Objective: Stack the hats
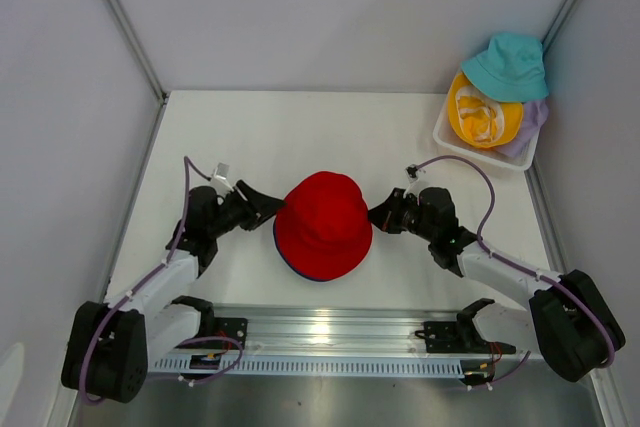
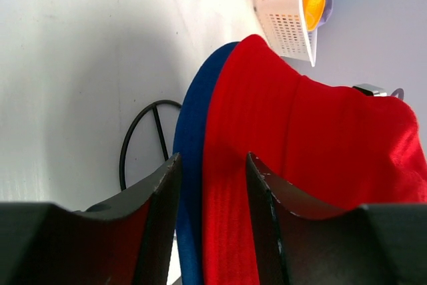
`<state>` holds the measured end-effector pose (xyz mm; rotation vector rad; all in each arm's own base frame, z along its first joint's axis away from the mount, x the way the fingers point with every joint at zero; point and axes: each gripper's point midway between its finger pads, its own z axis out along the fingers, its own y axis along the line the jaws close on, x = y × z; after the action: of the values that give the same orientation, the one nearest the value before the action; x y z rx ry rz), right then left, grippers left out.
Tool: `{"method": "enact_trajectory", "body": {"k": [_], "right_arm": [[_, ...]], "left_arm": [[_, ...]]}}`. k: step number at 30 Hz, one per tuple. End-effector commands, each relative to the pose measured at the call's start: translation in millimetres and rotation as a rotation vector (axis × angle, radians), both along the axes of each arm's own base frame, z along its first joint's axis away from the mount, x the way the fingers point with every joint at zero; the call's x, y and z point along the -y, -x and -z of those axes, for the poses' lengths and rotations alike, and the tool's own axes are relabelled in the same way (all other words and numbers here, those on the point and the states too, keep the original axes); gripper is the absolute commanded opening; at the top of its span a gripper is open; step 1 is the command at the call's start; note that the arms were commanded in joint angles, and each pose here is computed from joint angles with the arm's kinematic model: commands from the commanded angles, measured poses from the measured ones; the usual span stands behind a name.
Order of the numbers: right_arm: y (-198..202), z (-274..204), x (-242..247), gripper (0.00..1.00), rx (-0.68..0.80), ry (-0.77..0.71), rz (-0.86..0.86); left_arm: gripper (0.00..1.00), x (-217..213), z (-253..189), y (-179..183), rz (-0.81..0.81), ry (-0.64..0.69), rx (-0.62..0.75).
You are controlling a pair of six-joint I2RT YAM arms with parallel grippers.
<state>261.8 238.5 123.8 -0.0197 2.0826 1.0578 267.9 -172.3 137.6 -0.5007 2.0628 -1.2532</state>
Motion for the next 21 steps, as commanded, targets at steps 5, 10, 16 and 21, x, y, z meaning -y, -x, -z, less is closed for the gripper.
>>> {"method": "enact_trajectory", "body": {"k": [5,10,16,21], "right_arm": [[-11,-17,-5,0.00,0.064,-0.014,-0.006],[-11,-18,-6,0.00,0.066,-0.020,-0.005],[-12,-20,-4,0.00,0.070,-0.018,-0.001],[-13,-22,-4,0.00,0.076,-0.022,0.007]], "left_arm": [[0.34,7,-13,-4,0.015,0.035,0.064],[0.31,7,-16,-3,0.019,0.038,0.078],[0.34,13,-18,2,0.060,0.075,0.073],[0.37,17,-22,10,0.071,0.146,0.051]]}}
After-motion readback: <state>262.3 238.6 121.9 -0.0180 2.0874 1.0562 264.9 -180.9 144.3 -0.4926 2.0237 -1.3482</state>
